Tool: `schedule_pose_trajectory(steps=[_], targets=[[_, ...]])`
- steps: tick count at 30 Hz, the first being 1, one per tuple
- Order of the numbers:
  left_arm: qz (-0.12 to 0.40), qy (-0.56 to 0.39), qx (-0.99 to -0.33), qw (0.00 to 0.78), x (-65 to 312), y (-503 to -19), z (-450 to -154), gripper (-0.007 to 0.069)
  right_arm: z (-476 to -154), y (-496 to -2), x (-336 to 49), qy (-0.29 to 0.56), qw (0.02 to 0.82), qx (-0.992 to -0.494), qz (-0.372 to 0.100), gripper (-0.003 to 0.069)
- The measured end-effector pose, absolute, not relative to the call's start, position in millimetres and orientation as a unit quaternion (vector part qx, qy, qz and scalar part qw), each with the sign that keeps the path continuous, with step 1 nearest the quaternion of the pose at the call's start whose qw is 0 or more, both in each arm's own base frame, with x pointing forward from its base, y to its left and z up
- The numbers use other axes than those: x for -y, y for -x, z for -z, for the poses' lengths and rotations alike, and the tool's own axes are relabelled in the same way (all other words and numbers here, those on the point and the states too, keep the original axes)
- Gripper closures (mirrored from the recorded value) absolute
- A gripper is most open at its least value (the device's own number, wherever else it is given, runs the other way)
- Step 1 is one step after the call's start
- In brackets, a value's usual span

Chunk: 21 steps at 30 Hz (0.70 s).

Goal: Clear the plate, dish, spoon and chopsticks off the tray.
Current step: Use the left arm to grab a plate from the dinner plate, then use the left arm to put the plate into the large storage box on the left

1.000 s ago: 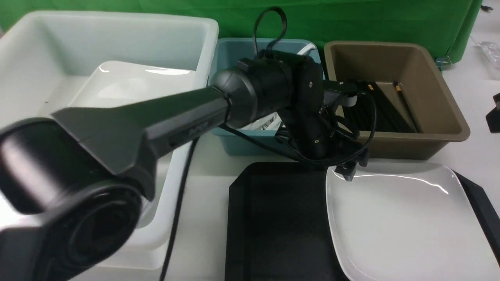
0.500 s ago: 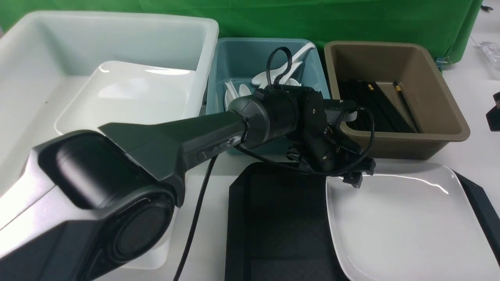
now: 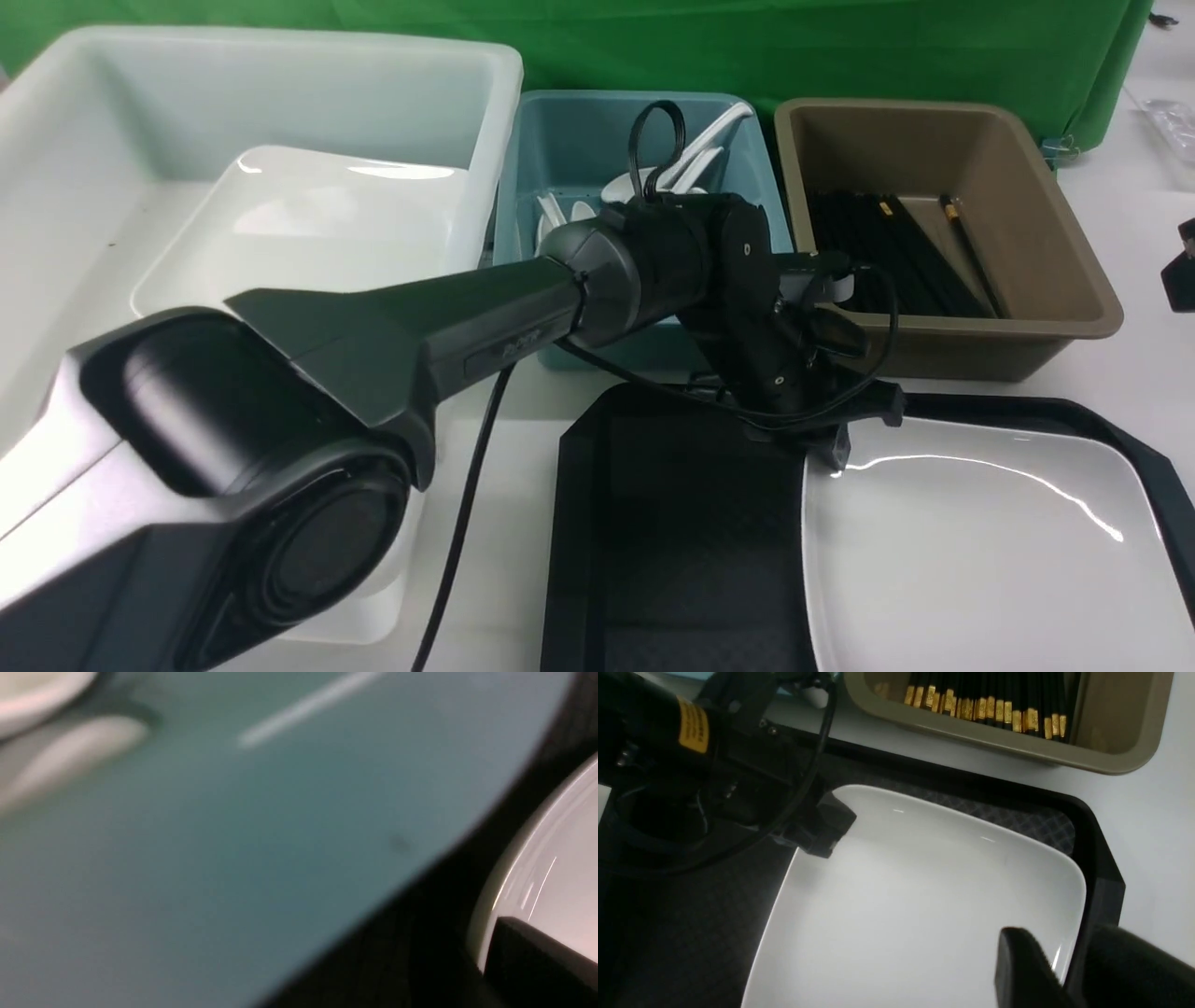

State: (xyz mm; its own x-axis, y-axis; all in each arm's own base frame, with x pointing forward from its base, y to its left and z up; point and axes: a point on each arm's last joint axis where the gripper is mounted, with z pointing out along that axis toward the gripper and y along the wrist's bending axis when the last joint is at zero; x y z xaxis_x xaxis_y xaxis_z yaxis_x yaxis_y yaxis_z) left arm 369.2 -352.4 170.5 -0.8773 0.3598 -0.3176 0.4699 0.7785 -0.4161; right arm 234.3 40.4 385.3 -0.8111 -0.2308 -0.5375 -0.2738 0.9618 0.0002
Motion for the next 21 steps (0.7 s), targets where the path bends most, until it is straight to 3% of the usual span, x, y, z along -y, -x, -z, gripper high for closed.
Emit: schedule_pose_trajectory(steps=[9,14,21], targets=[[0.232,-0.268,-0.924,0.146,334,-358,-237,0.0587,-385,-234,-40,0.133,0.276,-0.951,-0.039,0.0418],[0.199,-0.293,-0.920,0.170,320,-350,-272,0.0598,-385,-234,-40,0.133,0.275,-0.951,-0.038,0.0418],[0.175,-0.312,-0.914,0.194,306,-341,-303,0.0606,-385,-234,-40,0.133,0.273,-0.952,-0.038,0.0418]])
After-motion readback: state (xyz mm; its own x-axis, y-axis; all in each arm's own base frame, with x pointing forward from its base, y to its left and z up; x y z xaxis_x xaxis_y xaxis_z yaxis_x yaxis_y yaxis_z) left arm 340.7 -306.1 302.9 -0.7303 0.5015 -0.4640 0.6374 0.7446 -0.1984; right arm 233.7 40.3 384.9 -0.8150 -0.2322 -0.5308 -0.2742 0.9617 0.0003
